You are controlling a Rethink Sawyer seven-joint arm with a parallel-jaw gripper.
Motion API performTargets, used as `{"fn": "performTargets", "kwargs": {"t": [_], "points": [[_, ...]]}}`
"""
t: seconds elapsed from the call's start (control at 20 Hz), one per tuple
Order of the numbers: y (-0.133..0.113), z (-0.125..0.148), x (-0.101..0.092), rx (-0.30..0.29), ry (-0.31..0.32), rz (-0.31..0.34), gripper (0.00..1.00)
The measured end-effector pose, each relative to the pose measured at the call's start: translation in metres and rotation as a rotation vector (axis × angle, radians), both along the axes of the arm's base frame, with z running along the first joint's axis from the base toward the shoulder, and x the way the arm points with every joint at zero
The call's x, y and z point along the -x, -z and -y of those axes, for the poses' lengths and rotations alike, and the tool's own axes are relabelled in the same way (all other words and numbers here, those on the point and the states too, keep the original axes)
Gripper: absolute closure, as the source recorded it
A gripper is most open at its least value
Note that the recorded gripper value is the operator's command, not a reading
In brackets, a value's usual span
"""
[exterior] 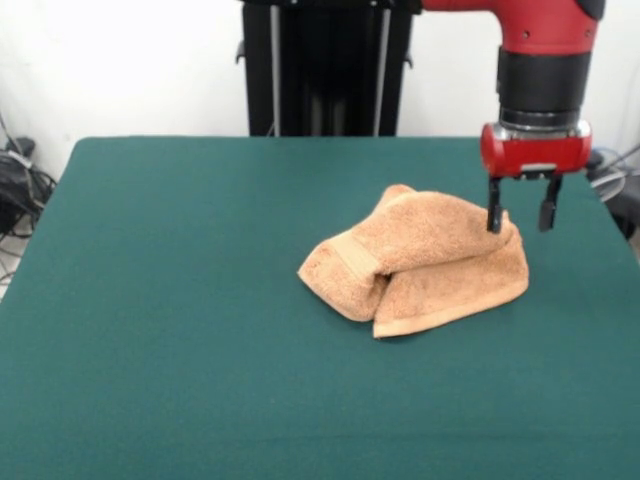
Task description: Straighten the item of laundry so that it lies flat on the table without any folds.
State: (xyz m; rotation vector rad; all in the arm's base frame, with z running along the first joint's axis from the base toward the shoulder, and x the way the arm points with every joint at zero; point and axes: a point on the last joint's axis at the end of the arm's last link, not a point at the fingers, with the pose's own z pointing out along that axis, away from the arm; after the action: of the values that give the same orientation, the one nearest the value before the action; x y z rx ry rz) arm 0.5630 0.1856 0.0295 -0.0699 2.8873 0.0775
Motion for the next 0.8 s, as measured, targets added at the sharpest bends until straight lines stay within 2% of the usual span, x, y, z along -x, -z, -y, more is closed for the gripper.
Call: {"fn": "performTargets", "kwargs": {"t": [0.4, 0.8], "points": [[0.0, 0.016, -0.004, 0.0, 0.029, -0.001, 0.0], [-0.002, 0.068, -0.017, 0.004, 0.106, 0.005, 0.0]]}}
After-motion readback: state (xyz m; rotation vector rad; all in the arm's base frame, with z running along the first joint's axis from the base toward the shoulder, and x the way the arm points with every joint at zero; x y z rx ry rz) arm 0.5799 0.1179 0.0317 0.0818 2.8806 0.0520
